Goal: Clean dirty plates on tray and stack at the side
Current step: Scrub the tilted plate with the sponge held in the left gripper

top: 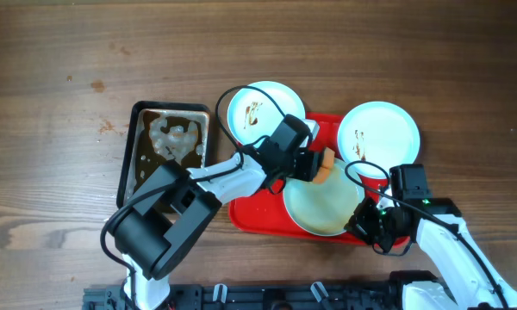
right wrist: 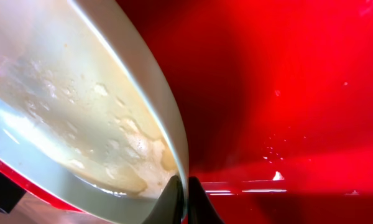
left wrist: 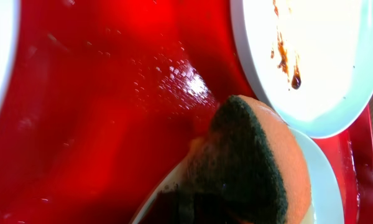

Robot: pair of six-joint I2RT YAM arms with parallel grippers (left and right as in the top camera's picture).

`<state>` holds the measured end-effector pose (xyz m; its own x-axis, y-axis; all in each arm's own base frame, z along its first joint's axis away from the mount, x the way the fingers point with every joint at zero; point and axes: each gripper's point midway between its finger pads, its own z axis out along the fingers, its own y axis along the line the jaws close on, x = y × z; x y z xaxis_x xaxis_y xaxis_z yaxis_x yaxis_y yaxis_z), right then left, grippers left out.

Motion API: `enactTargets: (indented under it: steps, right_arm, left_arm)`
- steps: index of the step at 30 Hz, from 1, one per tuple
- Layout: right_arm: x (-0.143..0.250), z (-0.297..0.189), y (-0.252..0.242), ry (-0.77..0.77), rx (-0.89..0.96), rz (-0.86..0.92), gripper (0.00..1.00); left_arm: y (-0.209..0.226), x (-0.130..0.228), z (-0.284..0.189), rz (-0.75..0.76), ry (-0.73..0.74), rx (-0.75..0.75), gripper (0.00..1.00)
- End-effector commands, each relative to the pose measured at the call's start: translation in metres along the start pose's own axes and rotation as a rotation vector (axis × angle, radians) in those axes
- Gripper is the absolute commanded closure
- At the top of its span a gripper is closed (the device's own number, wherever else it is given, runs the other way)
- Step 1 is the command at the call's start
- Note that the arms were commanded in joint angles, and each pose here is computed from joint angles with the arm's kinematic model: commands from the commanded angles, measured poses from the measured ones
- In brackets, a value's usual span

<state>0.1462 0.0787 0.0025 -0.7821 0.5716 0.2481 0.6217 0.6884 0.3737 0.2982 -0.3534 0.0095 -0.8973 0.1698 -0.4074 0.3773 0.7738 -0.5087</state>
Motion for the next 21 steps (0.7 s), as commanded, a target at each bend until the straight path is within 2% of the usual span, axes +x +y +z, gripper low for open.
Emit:
enactTargets:
  steps: [1, 8, 13, 17, 21]
  right_arm:
    - [0.006, 0.005, -0.026, 0.007, 0.107, 0.002, 0.96]
    - [0.004, 0.005, -0.024, 0.001, 0.102, -0.001, 0.96]
    - [0.003, 0.005, -0.023, -0.002, 0.098, -0.004, 0.96]
    - [0.002, 0.005, -0.023, -0.007, 0.095, -0.007, 0.96]
    - [0.002, 0.005, -0.022, -0.009, 0.092, -0.012, 0.96]
  left_arm:
    - [0.067, -0.014, -0.004, -0.046, -0.049, -0.215, 0.96]
    - [0.080, 0.058, -0.015, -0.043, 0.224, -0.331, 0.96]
    - [0.071, 0.075, -0.032, 0.132, 0.329, -0.311, 0.96]
    - [0.078, 0.088, -0.042, 0.145, 0.393, -0.345, 0.96]
    - [0.031, 0.098, -0.032, 0.234, 0.432, -0.095, 0.96]
